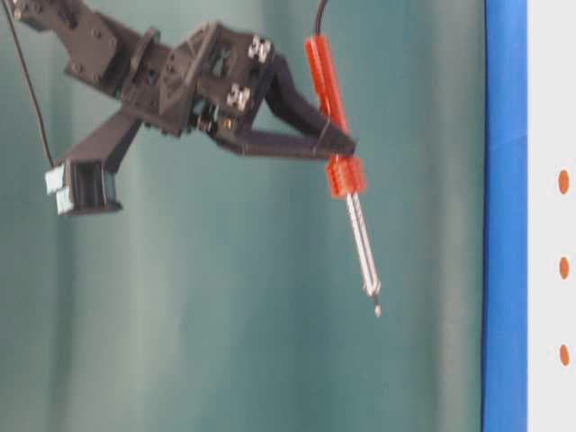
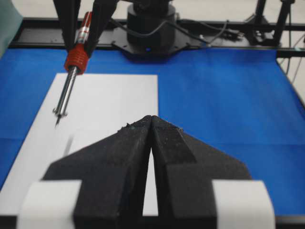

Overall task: Touch the tip of the soldering iron to the mark.
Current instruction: 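Raise the iron and pull it back to the right, then lower the iron tip onto the middle red dot again and hold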

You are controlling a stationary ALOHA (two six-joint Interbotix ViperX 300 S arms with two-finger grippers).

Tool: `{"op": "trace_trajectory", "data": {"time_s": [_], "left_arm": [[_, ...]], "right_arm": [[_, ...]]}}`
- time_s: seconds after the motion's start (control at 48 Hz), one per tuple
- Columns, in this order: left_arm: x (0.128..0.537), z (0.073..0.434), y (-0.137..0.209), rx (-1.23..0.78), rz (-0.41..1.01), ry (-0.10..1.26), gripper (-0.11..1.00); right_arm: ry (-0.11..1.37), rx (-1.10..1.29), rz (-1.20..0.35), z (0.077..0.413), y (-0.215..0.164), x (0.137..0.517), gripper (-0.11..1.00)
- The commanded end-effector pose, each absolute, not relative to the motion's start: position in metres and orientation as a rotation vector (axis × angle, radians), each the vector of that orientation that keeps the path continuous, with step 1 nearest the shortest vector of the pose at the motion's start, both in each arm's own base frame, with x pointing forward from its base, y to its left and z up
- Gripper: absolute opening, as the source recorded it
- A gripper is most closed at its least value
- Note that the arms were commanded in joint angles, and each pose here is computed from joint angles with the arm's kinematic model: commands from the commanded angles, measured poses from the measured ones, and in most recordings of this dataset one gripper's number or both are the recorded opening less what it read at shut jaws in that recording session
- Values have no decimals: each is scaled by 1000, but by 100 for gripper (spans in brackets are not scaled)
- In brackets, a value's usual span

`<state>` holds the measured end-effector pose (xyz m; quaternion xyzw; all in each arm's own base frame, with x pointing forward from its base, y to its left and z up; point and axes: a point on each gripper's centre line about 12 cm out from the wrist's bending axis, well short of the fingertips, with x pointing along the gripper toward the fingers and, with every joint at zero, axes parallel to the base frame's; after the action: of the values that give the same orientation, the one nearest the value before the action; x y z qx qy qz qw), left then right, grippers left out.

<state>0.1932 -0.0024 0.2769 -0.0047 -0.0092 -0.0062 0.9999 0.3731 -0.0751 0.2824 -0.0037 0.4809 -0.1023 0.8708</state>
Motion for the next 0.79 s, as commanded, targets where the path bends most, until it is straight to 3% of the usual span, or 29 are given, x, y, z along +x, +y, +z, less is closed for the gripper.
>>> {"op": "trace_trajectory", "data": {"time_s": [0.0, 0.271, 0.771], "left_arm": [[194, 282, -2, -8, -10, -32, 0], [194, 282, -2, -9, -10, -35, 0], [194, 282, -2, -9, -10, -32, 0]], "right_arm": [[967, -10, -218, 297, -74, 362, 7], [984, -4, -220, 293, -70, 342, 7], [1052, 4, -215, 266, -72, 352, 7]]}}
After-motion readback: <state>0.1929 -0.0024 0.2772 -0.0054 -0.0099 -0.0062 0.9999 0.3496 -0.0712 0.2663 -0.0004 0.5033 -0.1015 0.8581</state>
